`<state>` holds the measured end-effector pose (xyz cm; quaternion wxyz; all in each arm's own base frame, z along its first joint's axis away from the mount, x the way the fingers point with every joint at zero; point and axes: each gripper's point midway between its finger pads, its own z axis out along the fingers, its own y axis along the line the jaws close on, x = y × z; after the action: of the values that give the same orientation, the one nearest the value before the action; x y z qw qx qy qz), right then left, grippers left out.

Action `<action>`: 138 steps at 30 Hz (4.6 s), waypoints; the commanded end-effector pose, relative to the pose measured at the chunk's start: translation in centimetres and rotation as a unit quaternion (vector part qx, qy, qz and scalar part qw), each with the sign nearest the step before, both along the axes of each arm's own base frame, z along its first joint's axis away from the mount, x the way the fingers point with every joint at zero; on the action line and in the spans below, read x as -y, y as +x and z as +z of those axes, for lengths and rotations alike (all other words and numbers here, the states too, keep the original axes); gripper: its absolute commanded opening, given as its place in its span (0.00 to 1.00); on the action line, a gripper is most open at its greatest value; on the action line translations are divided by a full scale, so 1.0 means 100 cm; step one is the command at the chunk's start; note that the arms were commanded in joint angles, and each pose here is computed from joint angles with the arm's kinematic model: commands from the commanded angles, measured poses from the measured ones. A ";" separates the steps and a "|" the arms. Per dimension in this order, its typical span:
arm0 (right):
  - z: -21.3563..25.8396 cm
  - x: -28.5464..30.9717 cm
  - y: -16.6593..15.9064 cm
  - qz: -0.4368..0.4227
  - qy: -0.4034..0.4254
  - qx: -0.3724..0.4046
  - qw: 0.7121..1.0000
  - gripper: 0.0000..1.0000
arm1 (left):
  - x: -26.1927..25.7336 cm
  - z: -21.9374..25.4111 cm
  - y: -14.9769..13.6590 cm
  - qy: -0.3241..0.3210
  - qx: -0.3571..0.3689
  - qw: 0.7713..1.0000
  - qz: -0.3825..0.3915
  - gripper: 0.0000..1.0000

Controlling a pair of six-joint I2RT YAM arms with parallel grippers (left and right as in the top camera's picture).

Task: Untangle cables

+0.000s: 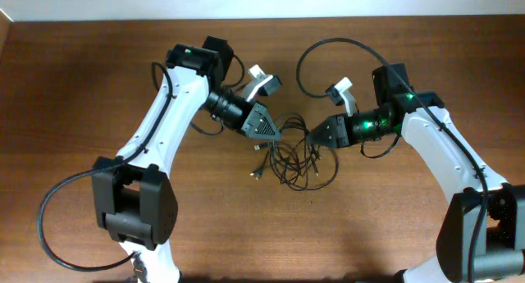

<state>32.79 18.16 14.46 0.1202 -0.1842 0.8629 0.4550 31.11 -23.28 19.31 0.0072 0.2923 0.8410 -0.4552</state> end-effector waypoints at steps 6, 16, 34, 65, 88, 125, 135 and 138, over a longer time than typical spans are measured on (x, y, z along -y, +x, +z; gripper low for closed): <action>-0.013 0.013 0.002 -0.011 -0.065 0.016 0.998 0.22 | 0.012 0.021 -0.006 -0.065 -0.020 0.998 -0.001 0.00; -0.008 -0.002 -0.006 0.004 -0.045 0.005 0.999 0.26 | 0.014 0.020 -0.008 -0.061 -0.021 0.998 -0.004 0.00; 0.022 0.006 0.005 0.000 -0.024 0.020 1.000 0.37 | 0.022 0.008 -0.015 -0.019 -0.022 0.999 -0.016 0.00; -0.004 0.020 0.010 -0.009 -0.129 0.034 0.991 0.15 | 0.040 0.024 -0.022 -0.045 -0.103 0.993 0.019 0.00; -0.071 0.170 0.020 -0.346 -0.489 -0.050 0.799 0.04 | 0.004 -0.025 -0.010 0.127 -0.043 0.990 0.034 0.00; -0.055 0.045 0.046 -0.123 -0.202 0.036 0.971 0.61 | 0.063 0.040 -0.050 -0.083 -0.134 0.987 -0.021 0.00; -0.104 0.133 0.042 -0.300 -0.411 -0.037 0.860 0.60 | 0.017 -0.036 -0.013 0.174 -0.034 0.983 0.044 0.00; -0.106 0.145 0.036 -0.312 -0.438 -0.043 0.842 0.60 | -0.005 -0.052 0.002 0.257 -0.018 0.962 0.096 0.00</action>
<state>36.86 5.76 4.59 0.1279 0.0544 0.9898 0.0316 29.83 -25.61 16.21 -0.0488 0.2392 0.9086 -0.3389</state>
